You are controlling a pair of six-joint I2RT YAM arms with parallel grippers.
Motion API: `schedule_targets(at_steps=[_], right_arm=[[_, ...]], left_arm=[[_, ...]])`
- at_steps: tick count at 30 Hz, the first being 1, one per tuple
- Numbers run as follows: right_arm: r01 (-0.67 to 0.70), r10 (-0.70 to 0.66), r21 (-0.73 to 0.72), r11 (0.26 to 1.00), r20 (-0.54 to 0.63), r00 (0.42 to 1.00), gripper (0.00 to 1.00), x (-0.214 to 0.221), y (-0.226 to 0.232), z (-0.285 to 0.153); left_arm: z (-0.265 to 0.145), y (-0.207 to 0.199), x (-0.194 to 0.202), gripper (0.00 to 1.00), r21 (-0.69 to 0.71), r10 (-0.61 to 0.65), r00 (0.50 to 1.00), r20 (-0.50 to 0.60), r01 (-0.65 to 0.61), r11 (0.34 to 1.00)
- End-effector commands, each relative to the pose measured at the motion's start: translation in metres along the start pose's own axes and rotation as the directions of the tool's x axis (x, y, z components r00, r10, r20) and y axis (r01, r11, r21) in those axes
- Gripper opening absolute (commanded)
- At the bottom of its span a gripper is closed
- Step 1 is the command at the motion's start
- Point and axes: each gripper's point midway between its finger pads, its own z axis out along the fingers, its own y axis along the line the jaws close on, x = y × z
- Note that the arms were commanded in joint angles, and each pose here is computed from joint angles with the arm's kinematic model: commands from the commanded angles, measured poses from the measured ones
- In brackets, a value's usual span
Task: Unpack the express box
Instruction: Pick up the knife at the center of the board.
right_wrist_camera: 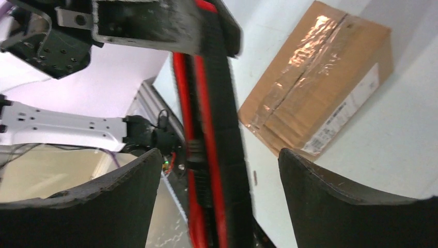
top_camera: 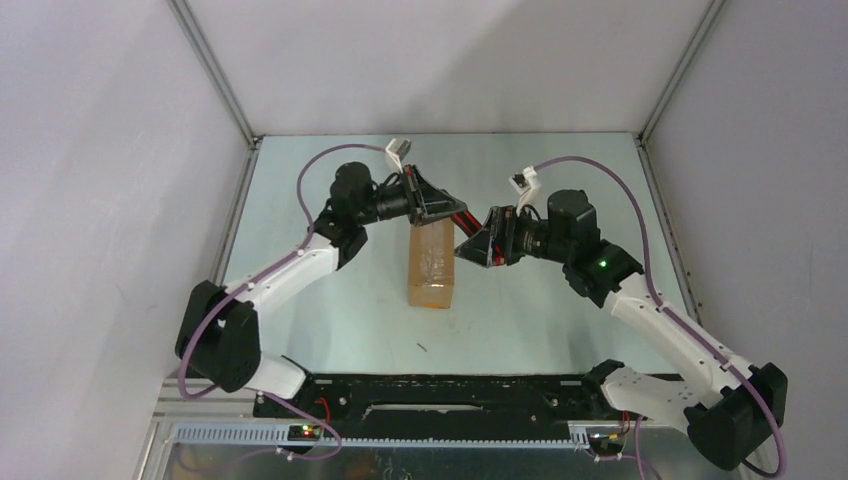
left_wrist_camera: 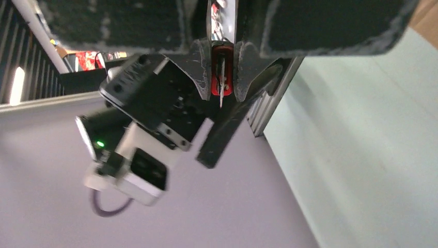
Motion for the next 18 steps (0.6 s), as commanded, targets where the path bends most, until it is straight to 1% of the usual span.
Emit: schedule_targets(at_steps=[1, 4, 5, 7, 12, 13, 15, 18], right_arm=[[-0.074, 0.084, -0.168, 0.983, 0.049, 0.995, 0.82, -0.014, 0.032, -0.006], [-0.132, 0.154, -0.201, 0.971, 0.1, 0.983, 0.72, -0.022, 0.037, -0.007], [-0.145, 0.171, -0.203, 0.968, 0.115, 0.979, 0.7, -0.023, 0.036, -0.008], [-0.16, 0.191, -0.195, 0.968, 0.151, 0.97, 0.69, -0.026, 0.036, -0.013], [-0.151, 0.192, -0.192, 0.97, 0.212, 0.958, 0.58, -0.035, 0.039, -0.023], [-0.153, 0.195, -0.196, 0.969, 0.215, 0.957, 0.53, -0.036, 0.041, -0.023], [-0.151, 0.195, -0.202, 0.968, 0.216, 0.957, 0.32, -0.037, 0.041, -0.023], [-0.152, 0.189, -0.182, 0.972, 0.208, 0.96, 0.1, -0.034, 0.037, -0.022]], left_arm=[[-0.021, -0.063, -0.006, 0.0, 0.213, 0.095, 0.992, 0.078, -0.11, 0.971], [-0.024, -0.065, -0.009, 0.0, 0.227, 0.09, 0.99, 0.112, -0.113, 0.967], [-0.025, -0.064, -0.01, 0.0, 0.221, 0.09, 0.989, 0.118, -0.115, 0.969], [-0.025, -0.06, -0.012, 0.0, 0.198, 0.093, 0.986, 0.139, -0.119, 0.973], [-0.026, -0.053, -0.013, 0.0, 0.146, 0.122, 0.982, 0.147, -0.144, 0.979], [-0.026, -0.052, -0.014, 0.0, 0.137, 0.129, 0.98, 0.149, -0.15, 0.979], [-0.027, -0.05, -0.013, 0.0, 0.12, 0.136, 0.979, 0.149, -0.154, 0.981], [-0.028, -0.046, -0.013, 0.0, 0.084, 0.156, 0.976, 0.15, -0.17, 0.982]])
